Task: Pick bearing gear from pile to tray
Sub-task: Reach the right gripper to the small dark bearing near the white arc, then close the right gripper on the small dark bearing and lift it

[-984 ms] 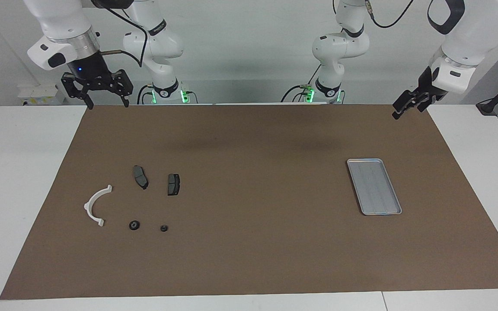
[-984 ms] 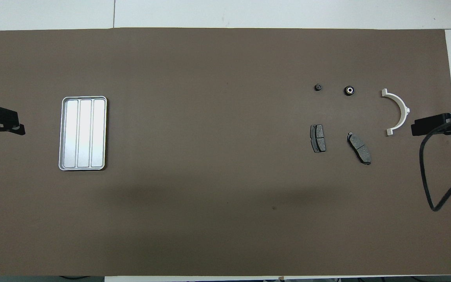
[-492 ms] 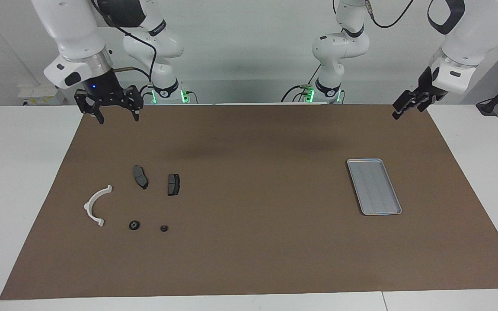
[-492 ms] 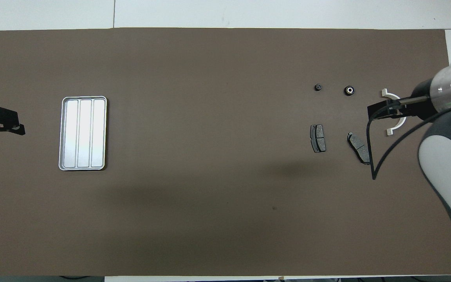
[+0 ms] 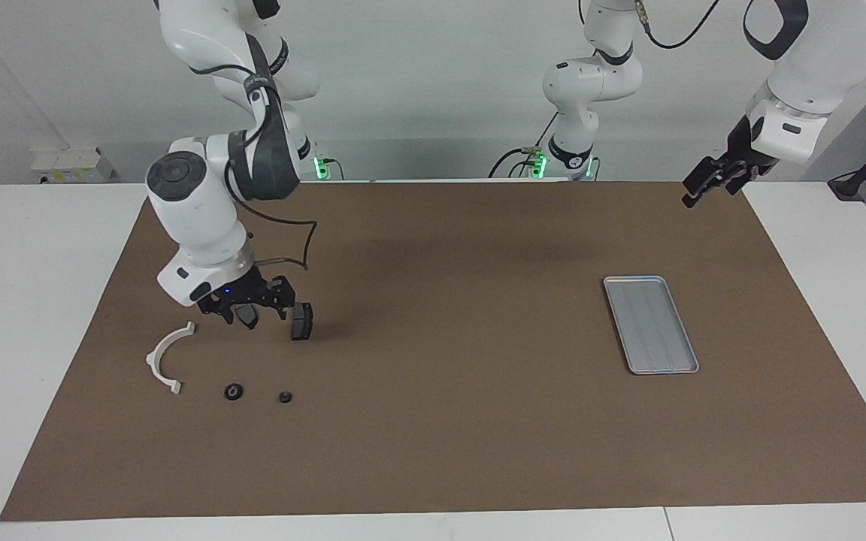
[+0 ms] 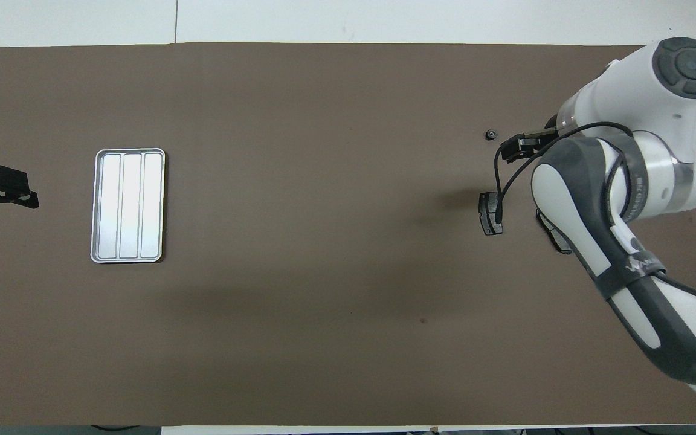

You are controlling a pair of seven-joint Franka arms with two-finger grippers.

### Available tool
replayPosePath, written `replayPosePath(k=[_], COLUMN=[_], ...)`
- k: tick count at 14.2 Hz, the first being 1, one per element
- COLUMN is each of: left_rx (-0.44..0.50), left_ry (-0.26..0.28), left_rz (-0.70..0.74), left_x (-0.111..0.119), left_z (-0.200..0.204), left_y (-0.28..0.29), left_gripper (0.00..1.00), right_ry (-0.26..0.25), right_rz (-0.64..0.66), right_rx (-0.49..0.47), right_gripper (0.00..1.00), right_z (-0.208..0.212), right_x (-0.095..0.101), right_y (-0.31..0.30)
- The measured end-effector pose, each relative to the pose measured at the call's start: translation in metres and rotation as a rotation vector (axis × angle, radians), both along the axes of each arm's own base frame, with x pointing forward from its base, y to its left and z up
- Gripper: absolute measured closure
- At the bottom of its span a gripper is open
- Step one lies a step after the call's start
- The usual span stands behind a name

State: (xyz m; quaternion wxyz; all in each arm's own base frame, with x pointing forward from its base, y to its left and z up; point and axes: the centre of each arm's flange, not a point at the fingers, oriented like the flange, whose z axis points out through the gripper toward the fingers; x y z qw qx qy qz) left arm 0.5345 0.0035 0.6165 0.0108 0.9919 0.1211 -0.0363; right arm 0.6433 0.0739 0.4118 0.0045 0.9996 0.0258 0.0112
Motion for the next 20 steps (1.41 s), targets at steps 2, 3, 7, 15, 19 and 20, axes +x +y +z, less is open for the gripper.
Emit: replayPosePath(k=[2,3,7,15,19,20], left_rx=[0.0,0.0,0.0,0.0,0.0,0.0], left_ry=[0.0,0.0,0.0,0.0,0.0,0.0], left_rz=[0.0,0.0,0.0,0.0,0.0,0.0], left_x=[0.0,0.0,0.0,0.0,0.0,0.0], left_z=[0.0,0.0,0.0,0.0,0.0,0.0], left_y=[0.0,0.0,0.0,0.0,0.0,0.0], left_gripper=[0.0,0.0,0.0,0.0,0.0,0.0], right_ry=[-0.002,-0.001,-0.017,-0.035,-0.046,-0.047], right_rz=[0.008,0.013,0.004,-0.005,-0.018,-0.02], right_rx=[-0.001,-0.001,-0.001,0.0,0.004,0.004], right_gripper=[0.0,0.0,0.0,0.0,0.0,0.0], right_z=[-0.027,-0.036,-0.073,-0.125,-0.131,-0.131], right_x=[0.008,0.01,0.025,0.055,0.06,0.06], right_y=[0.01,0.014,0.007,0.001,0.002,0.002])
